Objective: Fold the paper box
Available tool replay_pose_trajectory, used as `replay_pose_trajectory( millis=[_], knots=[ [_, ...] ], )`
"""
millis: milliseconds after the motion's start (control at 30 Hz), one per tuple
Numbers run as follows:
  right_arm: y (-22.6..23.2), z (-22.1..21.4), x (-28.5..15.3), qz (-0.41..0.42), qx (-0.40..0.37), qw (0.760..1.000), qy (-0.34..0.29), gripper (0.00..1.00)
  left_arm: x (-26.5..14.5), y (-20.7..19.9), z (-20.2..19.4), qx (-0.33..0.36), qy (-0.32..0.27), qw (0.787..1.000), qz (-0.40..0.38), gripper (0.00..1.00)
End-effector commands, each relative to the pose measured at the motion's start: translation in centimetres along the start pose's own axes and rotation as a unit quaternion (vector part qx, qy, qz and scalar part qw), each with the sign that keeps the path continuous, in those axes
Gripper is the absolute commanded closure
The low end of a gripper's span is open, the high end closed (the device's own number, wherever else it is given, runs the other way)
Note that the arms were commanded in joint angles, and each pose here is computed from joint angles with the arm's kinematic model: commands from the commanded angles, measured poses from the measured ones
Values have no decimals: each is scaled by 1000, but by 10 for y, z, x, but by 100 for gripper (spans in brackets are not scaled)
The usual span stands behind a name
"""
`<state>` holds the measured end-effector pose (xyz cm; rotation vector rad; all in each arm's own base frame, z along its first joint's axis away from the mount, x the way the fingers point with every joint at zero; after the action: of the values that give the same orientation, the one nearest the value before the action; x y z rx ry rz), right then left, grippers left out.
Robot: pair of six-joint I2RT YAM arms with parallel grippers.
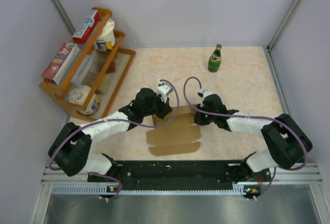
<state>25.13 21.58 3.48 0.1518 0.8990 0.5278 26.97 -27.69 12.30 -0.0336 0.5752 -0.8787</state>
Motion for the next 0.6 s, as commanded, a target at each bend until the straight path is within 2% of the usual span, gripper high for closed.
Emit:
replay_pose_trajectory(
  millis=[0,567],
  knots=[
    [25,40,-5,47,0,998,-52,100,4,-5,12,12,-8,1000,-12,100],
    [40,36,5,98,-14,995,-24,100,11,-8,6,15,11,1000,-22,100]
  ],
)
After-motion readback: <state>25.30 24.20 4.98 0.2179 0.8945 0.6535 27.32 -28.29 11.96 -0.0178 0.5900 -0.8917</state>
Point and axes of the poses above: each gripper's point midway between its finger pads, its own x axis out along the fingers, its own y axis along the line the jaws close on, z = x × y, the point moved 1 cm from there along -x, back along the fingers, and after that the axes turned 3 degrees about -x, right-handed, at the moved point
